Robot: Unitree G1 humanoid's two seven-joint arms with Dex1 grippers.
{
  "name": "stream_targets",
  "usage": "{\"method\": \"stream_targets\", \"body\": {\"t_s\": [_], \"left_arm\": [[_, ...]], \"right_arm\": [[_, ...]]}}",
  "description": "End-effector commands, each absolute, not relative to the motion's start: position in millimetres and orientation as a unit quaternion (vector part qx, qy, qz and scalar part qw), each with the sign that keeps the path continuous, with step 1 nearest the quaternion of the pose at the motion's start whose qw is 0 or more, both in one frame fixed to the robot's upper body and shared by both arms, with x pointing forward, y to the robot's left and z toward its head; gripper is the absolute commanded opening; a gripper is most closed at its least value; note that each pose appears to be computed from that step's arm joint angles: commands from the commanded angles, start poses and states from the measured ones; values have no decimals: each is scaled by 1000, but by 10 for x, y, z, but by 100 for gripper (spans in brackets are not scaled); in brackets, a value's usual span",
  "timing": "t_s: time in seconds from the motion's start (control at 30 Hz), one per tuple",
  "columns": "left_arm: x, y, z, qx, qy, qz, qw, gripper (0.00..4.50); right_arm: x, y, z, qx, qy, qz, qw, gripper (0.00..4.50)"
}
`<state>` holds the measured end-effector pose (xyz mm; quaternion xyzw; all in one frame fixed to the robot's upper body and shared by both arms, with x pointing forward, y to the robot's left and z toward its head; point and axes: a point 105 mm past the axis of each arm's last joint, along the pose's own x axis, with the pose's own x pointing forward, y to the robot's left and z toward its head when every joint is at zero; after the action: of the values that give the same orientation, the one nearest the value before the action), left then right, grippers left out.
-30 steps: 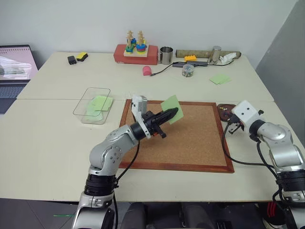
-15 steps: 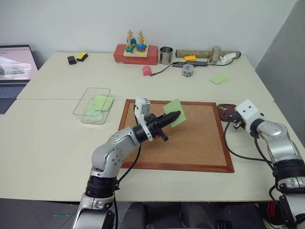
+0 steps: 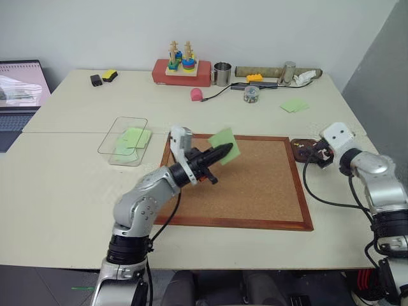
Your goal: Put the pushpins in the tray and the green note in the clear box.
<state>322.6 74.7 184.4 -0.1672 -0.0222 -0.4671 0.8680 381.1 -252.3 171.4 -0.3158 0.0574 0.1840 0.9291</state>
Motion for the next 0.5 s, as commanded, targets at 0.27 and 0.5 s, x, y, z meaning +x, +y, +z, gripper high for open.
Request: {"method": "stream_targets", "body": {"t_s": [0.27,0.5], "left_arm": [[3414,1914,2217,-83,-77,-307,945,0],[3721,2600,2163,-23,-59,-130,990,0]], "right_arm": [[3073,-1172,2510,-229,-72,504,829,428],[3003,-897,2497,-215,-63,549,805,428]]}}
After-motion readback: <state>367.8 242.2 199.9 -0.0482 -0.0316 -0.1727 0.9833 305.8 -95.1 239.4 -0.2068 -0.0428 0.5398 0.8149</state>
